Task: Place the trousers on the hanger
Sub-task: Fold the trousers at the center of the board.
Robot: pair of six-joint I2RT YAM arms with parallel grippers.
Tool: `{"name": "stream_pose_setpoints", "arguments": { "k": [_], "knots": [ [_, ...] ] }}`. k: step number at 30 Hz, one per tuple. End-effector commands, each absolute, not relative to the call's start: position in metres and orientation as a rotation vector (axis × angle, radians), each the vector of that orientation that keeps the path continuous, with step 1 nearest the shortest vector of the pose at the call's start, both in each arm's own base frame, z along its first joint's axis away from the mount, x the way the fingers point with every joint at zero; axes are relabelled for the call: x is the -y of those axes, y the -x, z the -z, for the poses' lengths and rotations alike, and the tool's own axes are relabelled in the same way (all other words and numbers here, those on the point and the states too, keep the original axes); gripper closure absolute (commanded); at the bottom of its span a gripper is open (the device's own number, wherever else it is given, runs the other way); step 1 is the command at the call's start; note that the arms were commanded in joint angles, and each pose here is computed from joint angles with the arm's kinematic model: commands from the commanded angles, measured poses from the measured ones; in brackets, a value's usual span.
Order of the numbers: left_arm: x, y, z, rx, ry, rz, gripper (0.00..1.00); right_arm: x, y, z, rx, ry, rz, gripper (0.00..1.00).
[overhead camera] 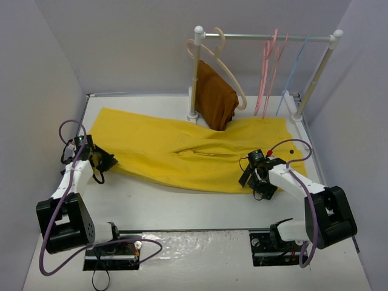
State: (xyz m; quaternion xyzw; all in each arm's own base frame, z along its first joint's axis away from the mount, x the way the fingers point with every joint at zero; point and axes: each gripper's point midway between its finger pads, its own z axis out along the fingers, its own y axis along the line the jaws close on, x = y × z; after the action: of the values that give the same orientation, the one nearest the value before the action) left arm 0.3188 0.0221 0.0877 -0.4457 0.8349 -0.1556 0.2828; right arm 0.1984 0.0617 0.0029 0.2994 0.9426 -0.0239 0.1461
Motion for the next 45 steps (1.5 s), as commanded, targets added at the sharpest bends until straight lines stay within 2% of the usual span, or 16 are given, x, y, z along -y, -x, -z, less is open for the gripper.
{"name": "stream_pose_setpoints", "arguments": {
  "k": [1, 3, 4, 6, 8, 10, 19, 28, 35, 41, 45],
  "knots": [
    [-0.031, -0.341, -0.132, -2.123, 1.119, 0.411, 1.00, -0.052, -0.192, 0.008, -2.698, -0.910, 0.146, 0.24],
    [-0.032, -0.340, -0.136, -2.122, 1.114, 0.405, 1.00, -0.051, -0.195, 0.007, -2.690, -0.907, 0.159, 0.34],
    [-0.033, -0.340, -0.138, -2.118, 1.112, 0.400, 1.00, -0.050, -0.197, 0.007, -2.685, -0.903, 0.170, 0.43],
    [-0.035, -0.337, -0.142, -2.120, 1.108, 0.381, 1.00, -0.047, -0.201, 0.006, -2.673, -0.896, 0.192, 0.62],
    [-0.038, -0.334, -0.152, -2.110, 1.092, 0.362, 1.00, -0.044, -0.204, 0.004, -2.654, -0.884, 0.212, 0.89],
    [-0.042, -0.328, -0.158, -2.104, 1.087, 0.335, 1.00, -0.041, -0.209, -0.004, -2.637, -0.863, 0.228, 0.99],
    [-0.066, -0.271, -0.179, -2.009, 1.153, 0.149, 1.00, -0.015, -0.219, -0.090, -2.412, -0.827, 0.266, 1.00],
    [-0.068, -0.194, -0.186, -1.947, 1.200, -0.007, 1.00, -0.001, -0.186, -0.140, -2.282, -0.882, 0.179, 1.00],
    [-0.074, -0.154, -0.209, -1.862, 1.227, -0.120, 1.00, 0.010, -0.161, -0.173, -2.191, -0.907, 0.104, 1.00],
    [-0.084, -0.138, -0.250, -1.799, 1.152, -0.212, 1.00, 0.019, -0.151, -0.194, -2.152, -0.888, 0.119, 1.00],
    [-0.092, -0.146, -0.278, -1.771, 1.057, -0.268, 1.00, 0.025, -0.158, -0.203, -2.193, -0.793, 0.217, 1.00]
  ]
}}
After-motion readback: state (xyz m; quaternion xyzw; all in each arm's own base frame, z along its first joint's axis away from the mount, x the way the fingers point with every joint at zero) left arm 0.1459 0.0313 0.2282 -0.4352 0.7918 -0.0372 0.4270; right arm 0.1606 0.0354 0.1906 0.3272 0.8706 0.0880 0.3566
